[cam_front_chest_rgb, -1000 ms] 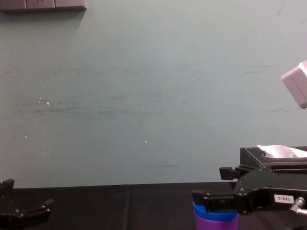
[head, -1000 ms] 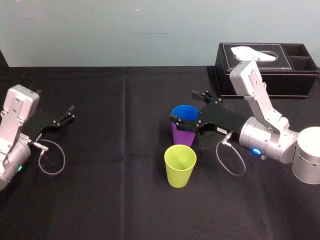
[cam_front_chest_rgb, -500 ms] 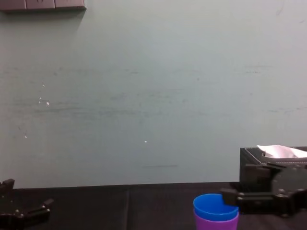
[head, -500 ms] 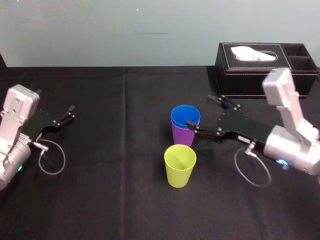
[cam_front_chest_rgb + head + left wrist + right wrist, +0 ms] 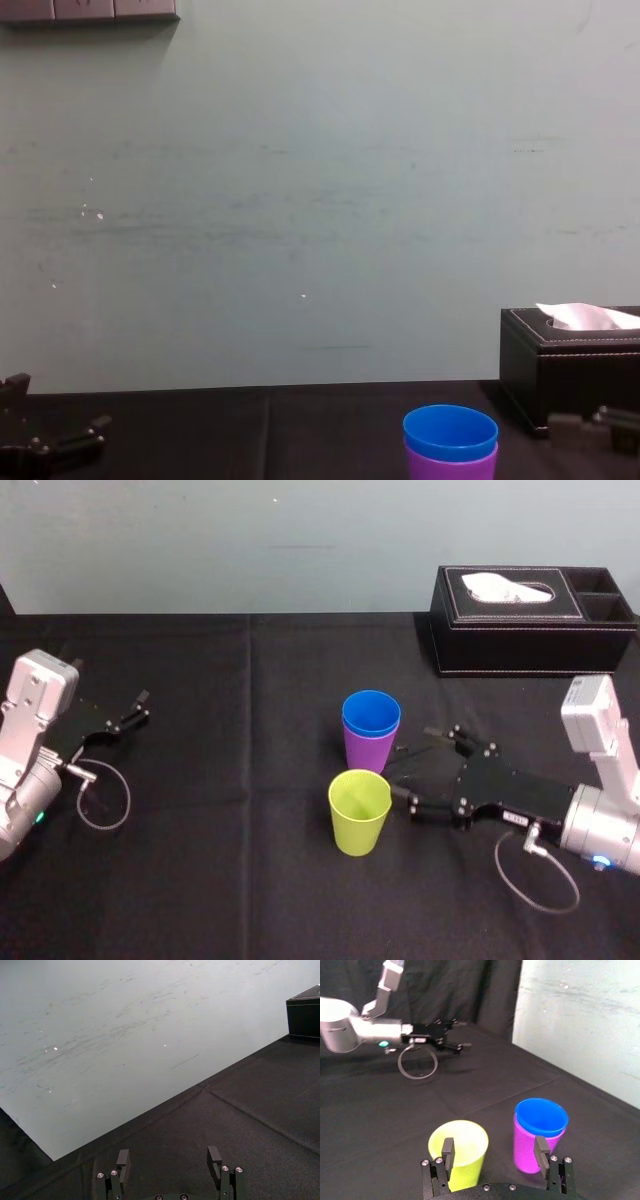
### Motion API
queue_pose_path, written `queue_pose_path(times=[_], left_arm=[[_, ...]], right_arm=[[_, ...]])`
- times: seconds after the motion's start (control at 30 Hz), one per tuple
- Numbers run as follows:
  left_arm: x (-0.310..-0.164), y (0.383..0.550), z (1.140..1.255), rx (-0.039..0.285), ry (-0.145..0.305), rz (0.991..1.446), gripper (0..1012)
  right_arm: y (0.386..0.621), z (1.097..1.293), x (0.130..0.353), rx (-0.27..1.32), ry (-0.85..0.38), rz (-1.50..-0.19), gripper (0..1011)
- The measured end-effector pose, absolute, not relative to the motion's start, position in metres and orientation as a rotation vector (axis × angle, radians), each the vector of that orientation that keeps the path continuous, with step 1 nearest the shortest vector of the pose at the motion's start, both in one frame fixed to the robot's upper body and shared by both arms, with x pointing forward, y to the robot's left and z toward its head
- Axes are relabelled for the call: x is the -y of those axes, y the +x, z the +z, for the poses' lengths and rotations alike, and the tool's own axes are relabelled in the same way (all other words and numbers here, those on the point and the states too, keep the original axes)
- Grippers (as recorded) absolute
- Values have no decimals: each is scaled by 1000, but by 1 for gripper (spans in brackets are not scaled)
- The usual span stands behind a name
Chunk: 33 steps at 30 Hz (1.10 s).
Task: Stack the three plastic cups sequentially using one hand.
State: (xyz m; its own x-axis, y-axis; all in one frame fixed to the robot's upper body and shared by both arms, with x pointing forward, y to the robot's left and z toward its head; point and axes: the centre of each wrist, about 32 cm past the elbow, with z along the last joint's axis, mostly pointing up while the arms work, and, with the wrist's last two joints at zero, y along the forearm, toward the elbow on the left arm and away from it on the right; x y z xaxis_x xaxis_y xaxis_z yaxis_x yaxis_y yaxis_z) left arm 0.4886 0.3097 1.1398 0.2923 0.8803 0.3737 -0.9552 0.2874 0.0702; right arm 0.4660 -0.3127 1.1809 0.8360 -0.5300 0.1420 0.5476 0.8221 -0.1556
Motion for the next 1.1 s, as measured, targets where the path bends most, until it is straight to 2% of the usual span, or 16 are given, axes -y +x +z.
queue_pose_path(times=[0.4, 1.1], left_arm=[[-310, 489, 1140, 285, 304, 1248, 1011], [-310, 489, 1140, 285, 304, 1248, 1011]], right_arm=[[455, 1170, 310, 86, -233, -524, 1003], [465, 1153, 303, 24, -261, -484, 1003]])
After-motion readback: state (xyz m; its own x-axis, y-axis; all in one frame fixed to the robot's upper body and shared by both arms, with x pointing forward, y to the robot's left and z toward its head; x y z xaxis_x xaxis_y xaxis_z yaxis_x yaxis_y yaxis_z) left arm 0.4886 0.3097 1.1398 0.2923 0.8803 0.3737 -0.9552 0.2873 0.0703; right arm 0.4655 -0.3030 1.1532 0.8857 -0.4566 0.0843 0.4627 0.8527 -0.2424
